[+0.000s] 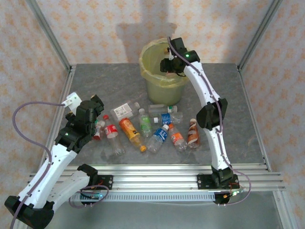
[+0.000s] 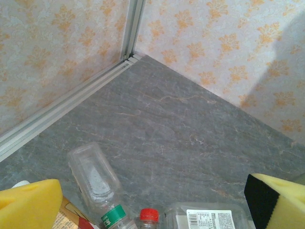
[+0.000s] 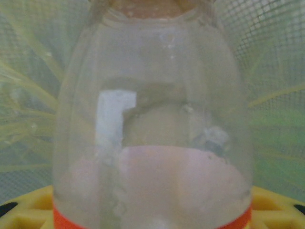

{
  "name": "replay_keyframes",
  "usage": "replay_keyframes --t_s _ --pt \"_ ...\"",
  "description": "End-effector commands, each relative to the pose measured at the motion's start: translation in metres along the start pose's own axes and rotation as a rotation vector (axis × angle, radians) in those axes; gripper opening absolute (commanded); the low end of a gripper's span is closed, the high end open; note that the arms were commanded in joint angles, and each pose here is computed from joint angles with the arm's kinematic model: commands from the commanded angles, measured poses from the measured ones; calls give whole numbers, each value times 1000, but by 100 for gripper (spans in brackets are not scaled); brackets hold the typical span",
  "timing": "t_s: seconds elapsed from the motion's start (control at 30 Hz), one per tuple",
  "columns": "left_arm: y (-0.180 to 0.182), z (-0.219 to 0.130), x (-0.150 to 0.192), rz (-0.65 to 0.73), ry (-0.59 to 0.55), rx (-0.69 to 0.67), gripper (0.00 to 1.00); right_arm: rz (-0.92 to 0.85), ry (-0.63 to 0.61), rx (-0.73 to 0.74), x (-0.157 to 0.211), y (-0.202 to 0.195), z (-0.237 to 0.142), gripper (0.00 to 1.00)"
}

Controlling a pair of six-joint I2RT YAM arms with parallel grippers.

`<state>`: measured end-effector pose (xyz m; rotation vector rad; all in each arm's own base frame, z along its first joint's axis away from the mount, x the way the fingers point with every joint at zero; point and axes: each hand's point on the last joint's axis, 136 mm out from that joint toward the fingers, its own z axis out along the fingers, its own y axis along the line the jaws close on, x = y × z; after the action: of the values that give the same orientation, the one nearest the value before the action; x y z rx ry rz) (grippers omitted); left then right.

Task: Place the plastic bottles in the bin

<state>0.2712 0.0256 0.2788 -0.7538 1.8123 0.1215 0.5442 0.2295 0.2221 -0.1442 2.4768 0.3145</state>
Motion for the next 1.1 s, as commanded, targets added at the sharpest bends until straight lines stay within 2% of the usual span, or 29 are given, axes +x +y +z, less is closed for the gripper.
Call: replay_keyframes --t_s 0.0,0.33,0.57,0.87,1.07 --pt "9 -6 -12 -6 -27 -32 100 -31 -2 55 1 -7 2 55" --pt "9 -7 -13 -2 -27 -32 100 -24 -10 76 -1 -10 3 74" --pt "8 -7 -12 2 -17 -24 100 -23 -65 71 -17 -7 -19 76" --pt "7 -8 -11 6 -7 -17 100 -5 -212 25 -50 4 -93 77" --pt "8 -8 -10 2 -6 -18 100 7 -278 28 -57 3 -149 80"
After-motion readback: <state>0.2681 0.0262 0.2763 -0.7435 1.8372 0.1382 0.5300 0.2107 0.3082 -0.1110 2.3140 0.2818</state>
